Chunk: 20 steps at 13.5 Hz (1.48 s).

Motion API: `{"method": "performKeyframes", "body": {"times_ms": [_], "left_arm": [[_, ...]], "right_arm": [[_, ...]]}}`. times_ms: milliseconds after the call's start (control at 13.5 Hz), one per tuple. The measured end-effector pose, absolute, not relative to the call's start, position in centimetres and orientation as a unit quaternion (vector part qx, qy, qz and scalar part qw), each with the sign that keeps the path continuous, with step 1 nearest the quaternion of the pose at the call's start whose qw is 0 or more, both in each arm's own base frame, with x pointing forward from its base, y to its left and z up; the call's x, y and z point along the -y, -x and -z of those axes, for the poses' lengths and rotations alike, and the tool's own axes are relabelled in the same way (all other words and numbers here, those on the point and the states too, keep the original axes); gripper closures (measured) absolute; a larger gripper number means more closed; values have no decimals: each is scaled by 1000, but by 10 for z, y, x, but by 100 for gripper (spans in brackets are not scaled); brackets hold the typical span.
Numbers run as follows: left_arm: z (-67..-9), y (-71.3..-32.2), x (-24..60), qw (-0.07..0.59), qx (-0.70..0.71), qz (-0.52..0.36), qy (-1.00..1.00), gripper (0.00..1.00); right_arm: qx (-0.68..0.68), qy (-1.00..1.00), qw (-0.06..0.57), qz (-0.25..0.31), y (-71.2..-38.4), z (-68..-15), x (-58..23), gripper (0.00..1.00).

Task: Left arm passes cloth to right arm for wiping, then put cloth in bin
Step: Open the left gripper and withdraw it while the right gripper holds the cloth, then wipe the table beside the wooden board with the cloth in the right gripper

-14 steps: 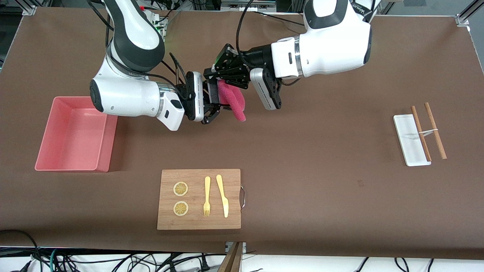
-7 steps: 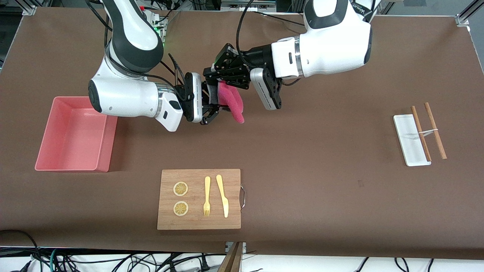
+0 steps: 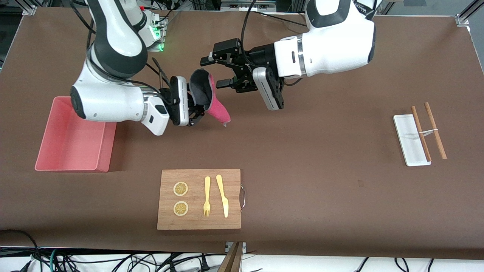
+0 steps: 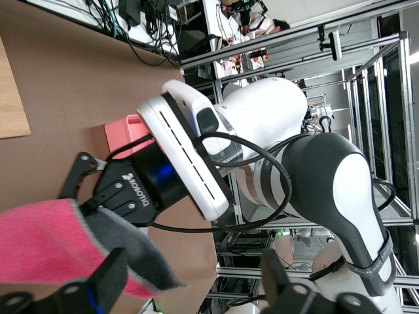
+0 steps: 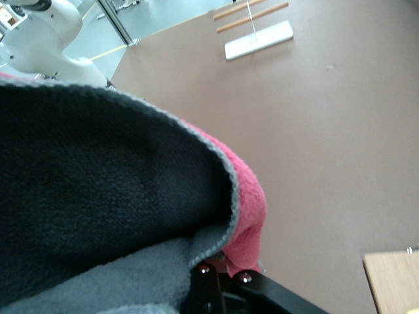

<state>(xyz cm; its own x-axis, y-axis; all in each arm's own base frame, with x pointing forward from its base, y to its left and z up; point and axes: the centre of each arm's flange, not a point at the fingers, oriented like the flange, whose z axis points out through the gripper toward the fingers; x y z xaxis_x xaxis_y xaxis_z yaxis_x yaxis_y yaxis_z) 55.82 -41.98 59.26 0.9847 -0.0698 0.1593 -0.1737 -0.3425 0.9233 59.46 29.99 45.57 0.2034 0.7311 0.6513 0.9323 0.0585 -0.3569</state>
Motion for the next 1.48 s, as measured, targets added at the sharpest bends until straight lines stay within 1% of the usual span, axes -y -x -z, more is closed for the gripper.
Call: {"method": "performKeyframes", "body": {"times_ms": [74, 370, 665, 813, 961, 1109, 1257, 1479], "left_arm": [[-597, -562, 412, 569, 71, -52, -818, 0], [-621, -574, 363, 560, 74, -64, -823, 0], [-626, -585, 306, 494, 108, -63, -860, 0], [-606, -592, 273, 440, 121, -40, -889, 0], [-566, -604, 241, 374, 124, -11, -919, 0], [-530, -616, 208, 295, 135, 16, -946, 0], [-505, -622, 183, 203, 153, 34, -966, 0], [-494, -623, 150, 94, 170, 56, -979, 0]], "right_arm": [[622, 675, 378, 120, -596, -455, -291, 98], [640, 689, 331, 77, -603, -453, -248, 98], [659, 702, 267, 36, -608, -454, -210, 98], [669, 707, 229, 11, -609, -452, -199, 98], [667, 720, 188, -21, -610, -448, -189, 98], [658, 736, 151, -52, -609, -441, -180, 98], [644, 751, 121, -77, -608, -424, -173, 98], [612, 780, 77, -102, -605, -383, -161, 98]]}}
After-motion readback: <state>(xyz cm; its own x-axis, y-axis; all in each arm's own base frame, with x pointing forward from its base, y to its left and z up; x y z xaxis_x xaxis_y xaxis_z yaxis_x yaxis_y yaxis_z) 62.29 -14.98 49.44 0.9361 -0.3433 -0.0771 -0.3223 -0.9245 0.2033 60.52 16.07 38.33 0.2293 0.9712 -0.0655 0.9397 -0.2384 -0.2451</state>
